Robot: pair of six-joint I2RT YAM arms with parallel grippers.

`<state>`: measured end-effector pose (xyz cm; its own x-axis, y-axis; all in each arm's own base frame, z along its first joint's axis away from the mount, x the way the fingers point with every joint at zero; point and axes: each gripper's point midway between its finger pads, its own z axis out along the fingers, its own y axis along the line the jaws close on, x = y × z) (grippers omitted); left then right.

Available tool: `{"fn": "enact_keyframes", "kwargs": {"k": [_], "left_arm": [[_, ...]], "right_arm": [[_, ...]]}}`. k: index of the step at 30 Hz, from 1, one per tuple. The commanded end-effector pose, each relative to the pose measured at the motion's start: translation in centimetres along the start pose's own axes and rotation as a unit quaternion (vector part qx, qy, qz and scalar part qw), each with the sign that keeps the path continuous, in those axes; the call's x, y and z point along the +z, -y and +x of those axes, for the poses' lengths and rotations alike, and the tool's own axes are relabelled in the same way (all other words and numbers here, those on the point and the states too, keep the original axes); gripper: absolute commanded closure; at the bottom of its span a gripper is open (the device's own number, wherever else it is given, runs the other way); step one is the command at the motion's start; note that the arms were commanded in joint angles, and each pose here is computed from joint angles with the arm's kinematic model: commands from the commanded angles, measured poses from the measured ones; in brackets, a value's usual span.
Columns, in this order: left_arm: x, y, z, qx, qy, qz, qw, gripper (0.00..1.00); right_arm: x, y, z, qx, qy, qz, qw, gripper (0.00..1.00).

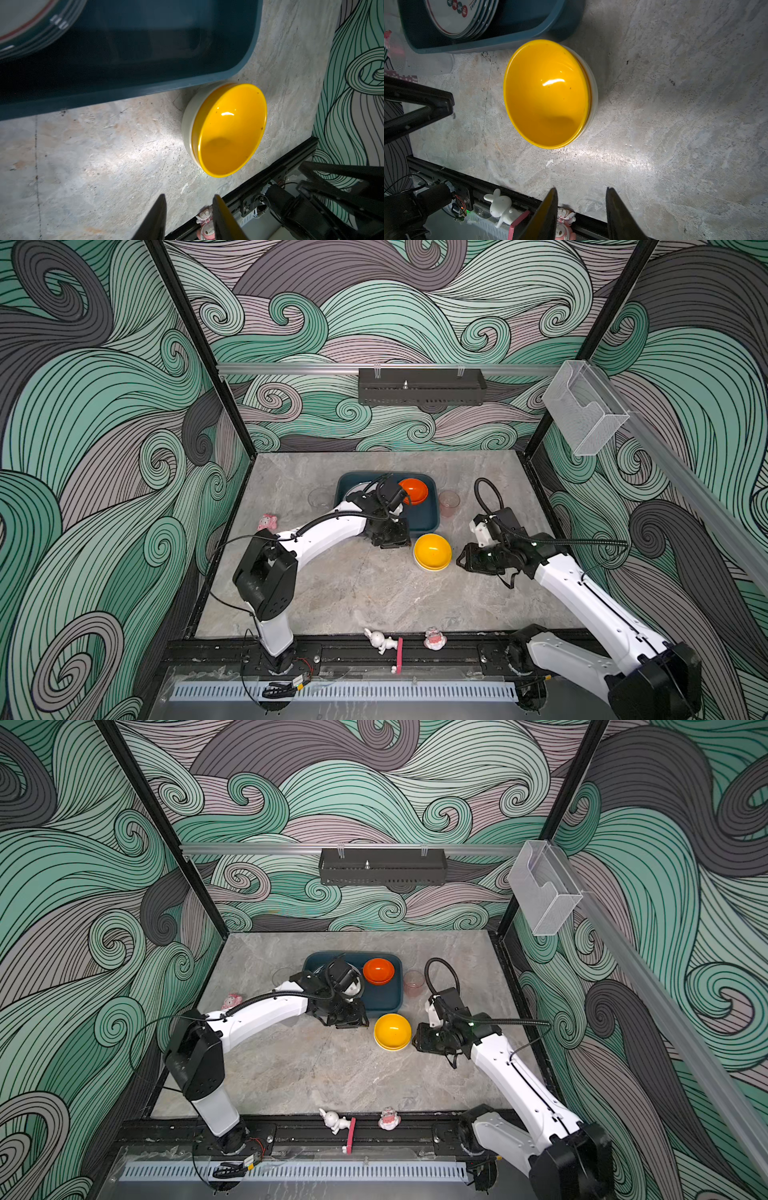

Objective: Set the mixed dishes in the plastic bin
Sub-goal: 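Move the left gripper to the yellow bowl rim while right gripper withdraws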

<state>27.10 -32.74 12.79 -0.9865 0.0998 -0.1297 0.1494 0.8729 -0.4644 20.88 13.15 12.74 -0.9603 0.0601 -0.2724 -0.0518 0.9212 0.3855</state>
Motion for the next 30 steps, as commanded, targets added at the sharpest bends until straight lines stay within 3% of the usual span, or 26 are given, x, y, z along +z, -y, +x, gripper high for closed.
{"fn": "enact_keyframes", "kwargs": {"k": [1,10,30], "left_arm": [[1.2,-0.3,0.2,0.017,-0.019,-0.043,0.999,0.60],[4.1,-0.1,-0.3,0.034,-0.038,-0.088,0.995,0.58],[5.7,-0.2,-0.9,0.054,-0.051,-0.111,0.991,0.76]], "right_arm": [[0.1,-0.2,0.0,0.000,0.006,-0.016,1.000,0.59],[0.6,0.4,0.7,0.005,0.005,-0.017,1.000,0.58],[1.4,0.7,0.7,0.005,-0.001,-0.016,1.000,0.57]]}}
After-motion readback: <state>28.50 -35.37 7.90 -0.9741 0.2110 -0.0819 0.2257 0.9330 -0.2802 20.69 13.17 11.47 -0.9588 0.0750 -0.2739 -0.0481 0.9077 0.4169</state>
